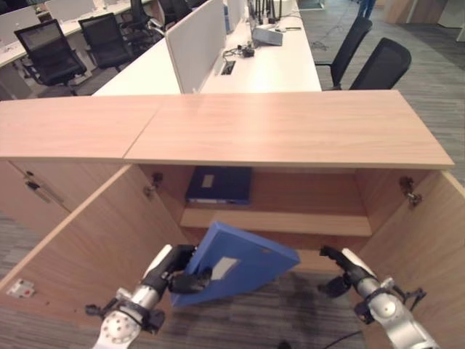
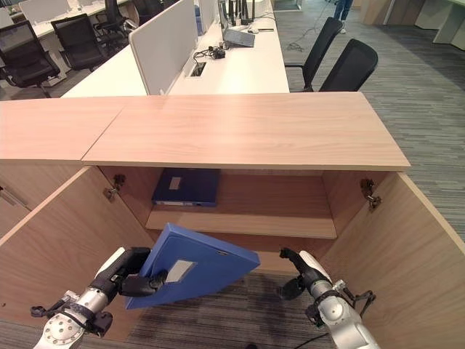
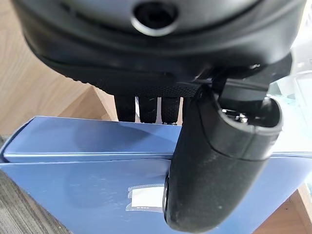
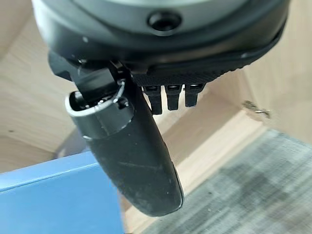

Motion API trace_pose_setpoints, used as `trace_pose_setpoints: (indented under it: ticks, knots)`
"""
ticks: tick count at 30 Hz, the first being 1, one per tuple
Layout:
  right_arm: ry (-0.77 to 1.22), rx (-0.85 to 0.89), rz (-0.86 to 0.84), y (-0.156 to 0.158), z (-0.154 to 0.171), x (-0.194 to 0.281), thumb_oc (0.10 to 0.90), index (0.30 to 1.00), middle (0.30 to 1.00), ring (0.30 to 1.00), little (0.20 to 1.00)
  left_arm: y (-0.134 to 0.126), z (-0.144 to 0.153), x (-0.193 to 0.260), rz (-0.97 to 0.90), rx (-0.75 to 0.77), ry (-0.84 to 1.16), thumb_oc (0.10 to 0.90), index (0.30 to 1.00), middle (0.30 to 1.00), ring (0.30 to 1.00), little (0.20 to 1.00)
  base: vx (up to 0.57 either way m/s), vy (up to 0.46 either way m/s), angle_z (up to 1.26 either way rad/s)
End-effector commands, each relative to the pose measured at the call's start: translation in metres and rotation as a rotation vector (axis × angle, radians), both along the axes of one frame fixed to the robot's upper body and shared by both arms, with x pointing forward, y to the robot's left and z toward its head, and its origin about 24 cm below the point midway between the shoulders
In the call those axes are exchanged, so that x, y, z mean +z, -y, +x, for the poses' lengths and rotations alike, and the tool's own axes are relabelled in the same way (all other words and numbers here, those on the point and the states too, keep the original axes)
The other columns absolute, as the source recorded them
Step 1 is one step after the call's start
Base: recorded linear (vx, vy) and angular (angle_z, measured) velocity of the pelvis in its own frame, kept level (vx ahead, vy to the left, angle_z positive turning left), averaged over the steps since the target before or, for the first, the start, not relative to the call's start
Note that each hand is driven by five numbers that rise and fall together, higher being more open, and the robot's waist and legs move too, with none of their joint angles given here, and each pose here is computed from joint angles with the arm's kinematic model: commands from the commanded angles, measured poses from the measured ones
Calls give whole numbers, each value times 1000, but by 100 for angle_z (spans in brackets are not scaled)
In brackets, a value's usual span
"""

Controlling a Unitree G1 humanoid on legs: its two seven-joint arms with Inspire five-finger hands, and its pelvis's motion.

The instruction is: Put the empty folder in the office cabinet

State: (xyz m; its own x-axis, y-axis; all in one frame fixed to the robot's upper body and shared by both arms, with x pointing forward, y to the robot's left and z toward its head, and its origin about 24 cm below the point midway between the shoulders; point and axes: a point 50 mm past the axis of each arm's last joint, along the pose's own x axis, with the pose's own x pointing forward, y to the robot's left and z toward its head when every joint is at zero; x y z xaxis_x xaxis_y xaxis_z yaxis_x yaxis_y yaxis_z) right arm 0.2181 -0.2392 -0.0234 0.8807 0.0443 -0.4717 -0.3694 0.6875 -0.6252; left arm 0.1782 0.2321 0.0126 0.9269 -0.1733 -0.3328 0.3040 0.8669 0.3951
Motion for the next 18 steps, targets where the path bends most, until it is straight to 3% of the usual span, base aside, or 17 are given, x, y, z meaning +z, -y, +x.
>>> trace_pose_setpoints:
  ticks: [1, 9, 14, 17, 18]
  knots:
    - [294, 167, 63, -35, 43, 56, 800, 900, 900, 900, 900, 23, 29, 62, -17, -161, 345, 400, 300, 300, 300, 300, 0, 0, 0]
    - [380, 359, 120, -79, 54, 79, 800, 900, 900, 900, 900, 44, 37, 76, -27, -304, 399, 400, 300, 300, 300, 300, 0, 0, 0]
    - [396, 391, 140, -87, 56, 84, 800, 900, 900, 900, 900, 48, 39, 79, -28, -330, 410, 400, 300, 300, 300, 300, 0, 0, 0]
    - [371, 434, 216, -100, 53, 84, 800, 900, 900, 900, 900, 52, 41, 82, -30, -356, 422, 400, 300, 300, 300, 300, 0, 0, 0]
    - [314, 430, 313, -106, 50, 77, 800, 900, 900, 900, 900, 55, 43, 83, -33, -370, 423, 400, 300, 300, 300, 300, 0, 0, 0]
